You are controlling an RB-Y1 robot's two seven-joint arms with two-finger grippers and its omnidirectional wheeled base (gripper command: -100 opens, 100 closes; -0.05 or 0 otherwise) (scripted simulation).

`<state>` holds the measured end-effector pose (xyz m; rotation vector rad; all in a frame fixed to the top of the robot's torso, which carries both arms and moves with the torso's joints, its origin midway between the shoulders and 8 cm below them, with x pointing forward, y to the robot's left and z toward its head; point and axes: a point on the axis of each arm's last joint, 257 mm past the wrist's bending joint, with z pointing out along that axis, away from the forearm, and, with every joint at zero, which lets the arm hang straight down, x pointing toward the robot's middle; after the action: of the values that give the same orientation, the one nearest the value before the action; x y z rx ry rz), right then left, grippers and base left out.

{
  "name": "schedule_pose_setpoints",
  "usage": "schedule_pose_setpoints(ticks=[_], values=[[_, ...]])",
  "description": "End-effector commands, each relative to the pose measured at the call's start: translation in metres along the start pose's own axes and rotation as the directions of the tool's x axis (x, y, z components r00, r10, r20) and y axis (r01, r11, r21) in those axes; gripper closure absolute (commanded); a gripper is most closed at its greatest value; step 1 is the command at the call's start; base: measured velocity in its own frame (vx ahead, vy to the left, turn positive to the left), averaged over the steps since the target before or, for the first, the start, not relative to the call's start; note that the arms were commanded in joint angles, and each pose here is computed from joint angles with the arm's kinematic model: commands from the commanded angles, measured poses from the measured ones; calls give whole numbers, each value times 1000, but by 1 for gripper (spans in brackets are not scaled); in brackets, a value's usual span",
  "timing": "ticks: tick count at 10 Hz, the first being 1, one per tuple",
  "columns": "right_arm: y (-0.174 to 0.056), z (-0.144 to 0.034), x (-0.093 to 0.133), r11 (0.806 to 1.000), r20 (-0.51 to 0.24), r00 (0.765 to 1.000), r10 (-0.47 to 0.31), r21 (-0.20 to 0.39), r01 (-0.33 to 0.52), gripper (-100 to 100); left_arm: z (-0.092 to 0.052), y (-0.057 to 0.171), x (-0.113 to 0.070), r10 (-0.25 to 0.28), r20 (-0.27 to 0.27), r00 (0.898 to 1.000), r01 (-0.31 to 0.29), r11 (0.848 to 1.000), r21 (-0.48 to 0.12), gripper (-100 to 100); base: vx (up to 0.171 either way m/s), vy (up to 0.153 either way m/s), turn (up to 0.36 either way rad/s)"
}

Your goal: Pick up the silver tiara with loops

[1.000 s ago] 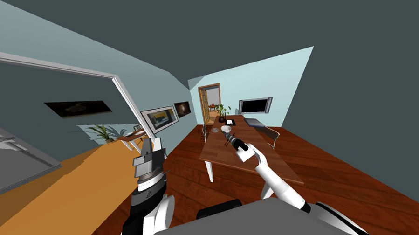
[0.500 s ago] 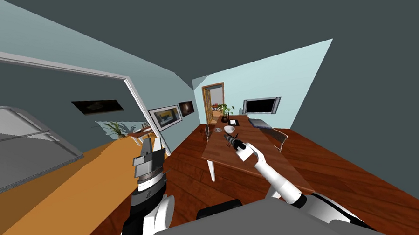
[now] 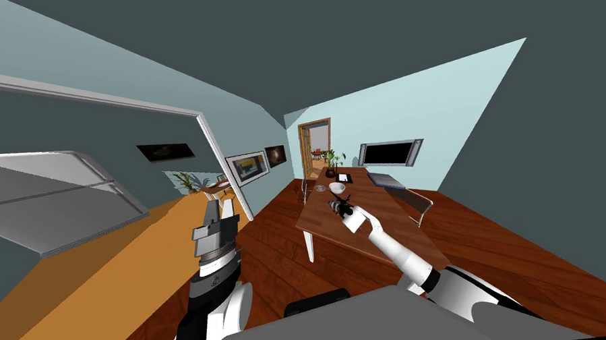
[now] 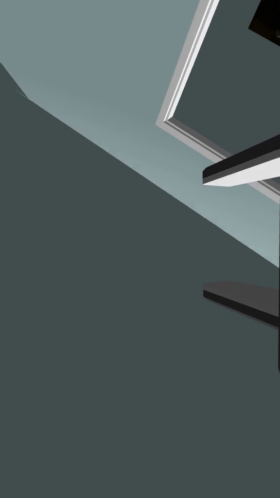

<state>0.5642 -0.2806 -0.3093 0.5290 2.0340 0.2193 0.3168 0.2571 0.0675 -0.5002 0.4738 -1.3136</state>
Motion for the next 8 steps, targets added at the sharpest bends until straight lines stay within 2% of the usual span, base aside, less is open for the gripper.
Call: schedule_pose_setpoints(ticks=[1, 2, 3, 4, 6, 7, 8], values=[[-12, 4, 6, 1000, -15, 1000, -10, 28, 10, -100, 0, 0, 0, 0, 0, 1000, 0, 1000, 0, 0, 4, -3, -38], [-31, 7, 12, 995, -42, 997, -59, 80, 62, -100, 0, 0, 0, 0, 0, 1000, 0, 1000, 0, 0, 5, -1, 99], [-38, 9, 16, 994, -50, 997, -59, 94, 64, -100, 0, 0, 0, 0, 0, 1000, 0, 1000, 0, 0, 5, -5, 78], [-58, 11, 21, 983, -79, 991, -104, 145, 115, -100, 0, 0, 0, 0, 0, 1000, 0, 1000, 0, 0, 10, -7, 136], [-65, 12, 24, 981, -87, 991, -104, 157, 117, -100, 0, 0, 0, 0, 0, 1000, 0, 1000, 0, 0, 6, -7, 18], [-85, 12, 29, 965, -117, 983, -144, 205, 166, -100, 0, 0, 0, 0, 0, 1000, 0, 1000, 0, 0, 5, -3, 94], [-115, 11, 37, 940, -159, 971, -178, 266, 216, -100, 0, 0, 0, 0, 0, 1000, 0, 1000, 0, 0, 15, -11, 172]])
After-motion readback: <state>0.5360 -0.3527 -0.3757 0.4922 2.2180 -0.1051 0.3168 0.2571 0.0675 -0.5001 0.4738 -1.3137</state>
